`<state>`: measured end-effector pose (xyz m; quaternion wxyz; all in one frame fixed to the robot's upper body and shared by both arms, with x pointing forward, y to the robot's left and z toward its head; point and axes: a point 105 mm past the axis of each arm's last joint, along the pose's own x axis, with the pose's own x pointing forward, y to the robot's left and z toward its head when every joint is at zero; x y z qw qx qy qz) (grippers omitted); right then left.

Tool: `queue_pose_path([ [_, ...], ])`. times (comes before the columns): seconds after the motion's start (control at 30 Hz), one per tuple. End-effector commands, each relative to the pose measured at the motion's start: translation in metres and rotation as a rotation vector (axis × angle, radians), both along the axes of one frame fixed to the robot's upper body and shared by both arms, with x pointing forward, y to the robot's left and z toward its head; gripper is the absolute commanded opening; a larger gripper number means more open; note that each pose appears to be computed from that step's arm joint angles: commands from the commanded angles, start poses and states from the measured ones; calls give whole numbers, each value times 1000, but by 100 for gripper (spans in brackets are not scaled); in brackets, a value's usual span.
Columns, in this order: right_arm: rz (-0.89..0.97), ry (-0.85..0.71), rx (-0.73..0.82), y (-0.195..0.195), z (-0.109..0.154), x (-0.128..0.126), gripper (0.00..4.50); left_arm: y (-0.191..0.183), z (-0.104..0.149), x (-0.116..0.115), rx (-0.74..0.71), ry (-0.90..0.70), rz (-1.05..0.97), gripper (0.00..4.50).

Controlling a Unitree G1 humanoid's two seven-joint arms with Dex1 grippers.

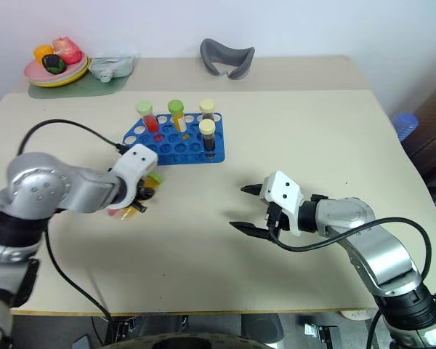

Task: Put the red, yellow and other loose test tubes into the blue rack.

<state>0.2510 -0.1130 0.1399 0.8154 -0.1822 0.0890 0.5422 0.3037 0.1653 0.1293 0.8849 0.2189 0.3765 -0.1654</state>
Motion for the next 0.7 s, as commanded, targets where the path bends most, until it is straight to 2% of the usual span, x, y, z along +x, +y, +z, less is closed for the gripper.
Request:
queue_pose_path([
  [0.03,20,-36,11,4,7,1,415,-3,23,9,-74,-173,-77,88],
  [0.13,23,-40,13,5,7,3,415,1,29,13,-94,-303,-170,88],
  [0.23,25,-44,15,6,7,4,415,1,27,11,-82,-403,-276,88],
  [0.3,24,-44,18,6,6,5,415,-3,24,8,-122,-453,-338,88],
  [0.53,18,-49,27,8,6,5,415,0,15,2,-250,-587,-422,88],
  [0.7,11,-50,29,8,6,4,415,13,22,6,-361,-687,-374,88],
])
